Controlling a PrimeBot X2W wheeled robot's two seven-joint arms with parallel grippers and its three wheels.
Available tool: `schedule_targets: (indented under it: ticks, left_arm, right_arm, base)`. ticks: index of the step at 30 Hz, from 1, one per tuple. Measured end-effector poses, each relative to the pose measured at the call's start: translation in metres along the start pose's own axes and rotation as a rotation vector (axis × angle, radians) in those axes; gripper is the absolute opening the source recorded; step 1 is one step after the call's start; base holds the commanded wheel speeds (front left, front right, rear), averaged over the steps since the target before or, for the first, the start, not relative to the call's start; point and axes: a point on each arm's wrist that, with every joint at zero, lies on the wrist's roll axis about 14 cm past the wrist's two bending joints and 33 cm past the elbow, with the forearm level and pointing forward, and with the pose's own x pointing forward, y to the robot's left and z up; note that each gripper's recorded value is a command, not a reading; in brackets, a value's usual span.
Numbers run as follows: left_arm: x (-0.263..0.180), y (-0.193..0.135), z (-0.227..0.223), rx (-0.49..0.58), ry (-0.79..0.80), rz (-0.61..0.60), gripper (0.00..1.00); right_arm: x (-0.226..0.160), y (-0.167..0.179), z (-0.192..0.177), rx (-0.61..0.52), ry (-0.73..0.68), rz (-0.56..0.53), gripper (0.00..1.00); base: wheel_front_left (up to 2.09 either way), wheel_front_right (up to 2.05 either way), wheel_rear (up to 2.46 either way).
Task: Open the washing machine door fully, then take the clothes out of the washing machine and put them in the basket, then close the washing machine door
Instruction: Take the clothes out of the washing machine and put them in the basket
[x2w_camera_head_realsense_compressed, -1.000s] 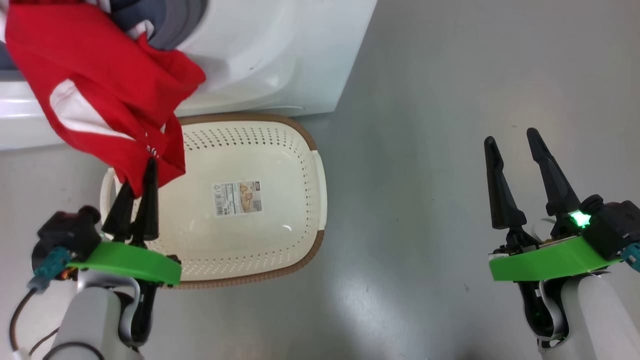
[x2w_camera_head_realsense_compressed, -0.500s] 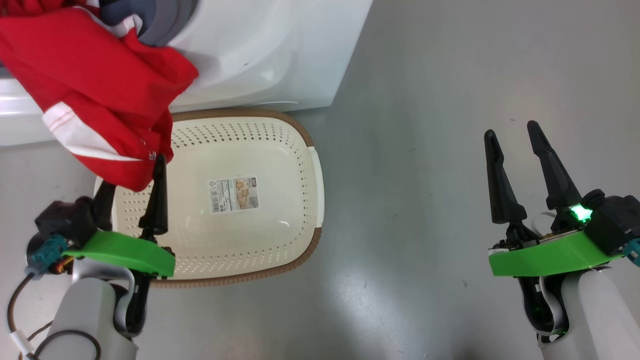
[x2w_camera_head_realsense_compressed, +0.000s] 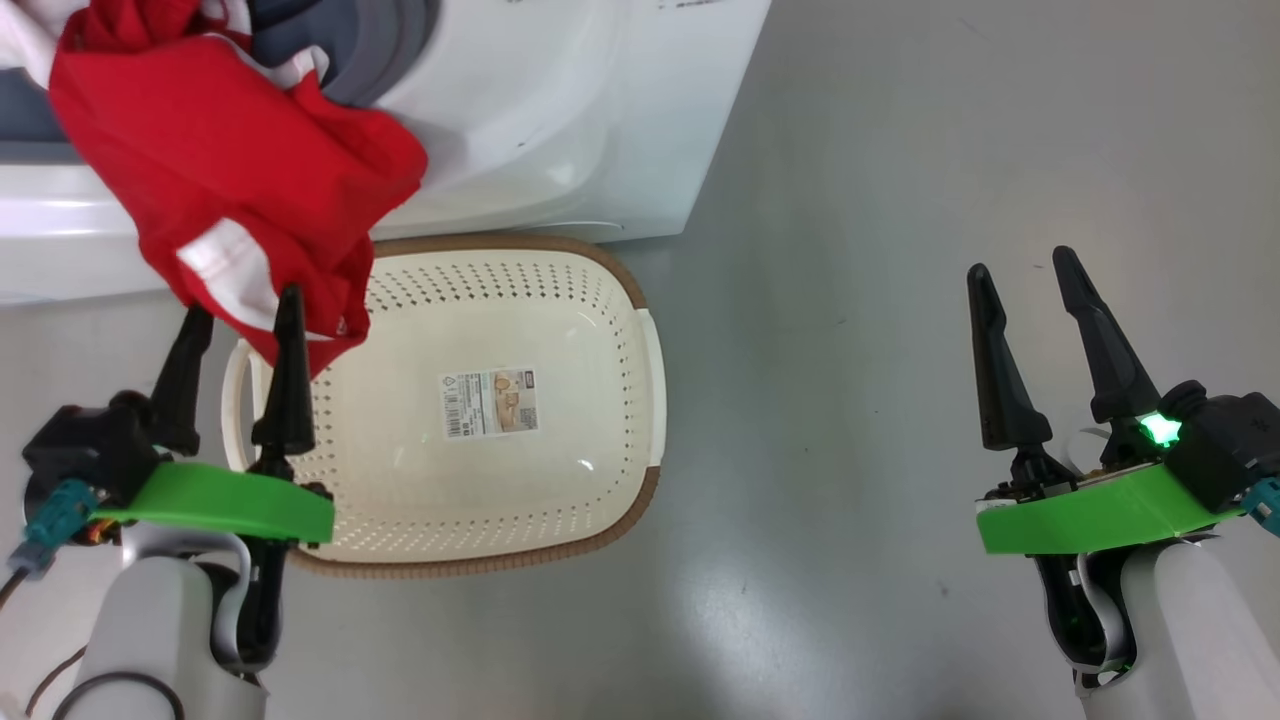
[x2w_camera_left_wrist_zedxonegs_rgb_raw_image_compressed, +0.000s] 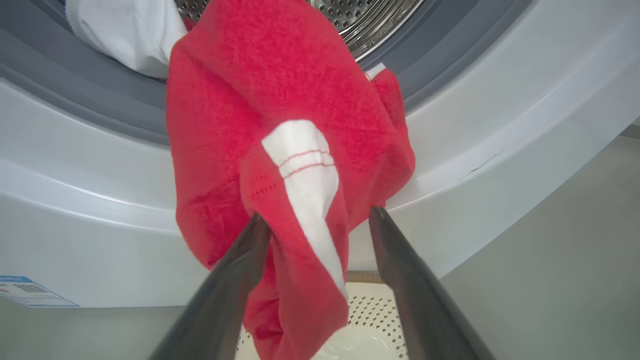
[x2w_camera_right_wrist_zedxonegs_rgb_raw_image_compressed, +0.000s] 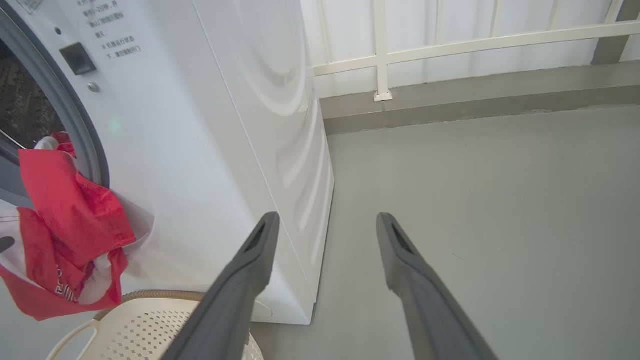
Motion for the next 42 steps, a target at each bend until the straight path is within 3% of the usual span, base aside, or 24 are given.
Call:
schedule_targets:
  ticks: [24,42]
  left_arm:
    - [-0.039,-0.002,0.036,0.04,-0.11,0.001,1.0]
    - [-0.092,0.01,0.057,0.075,-0.147,0.061,1.0]
  right_arm:
    - [-0.002,0.011,0.01,-0.002,-0.021,0.026,1.0]
    - [-0.044,0.006,0.016,-0.023,-0.001,-0.002,1.0]
  base:
    - [0.0,0.0,0.0]
    - [0.0,0.0,0.0]
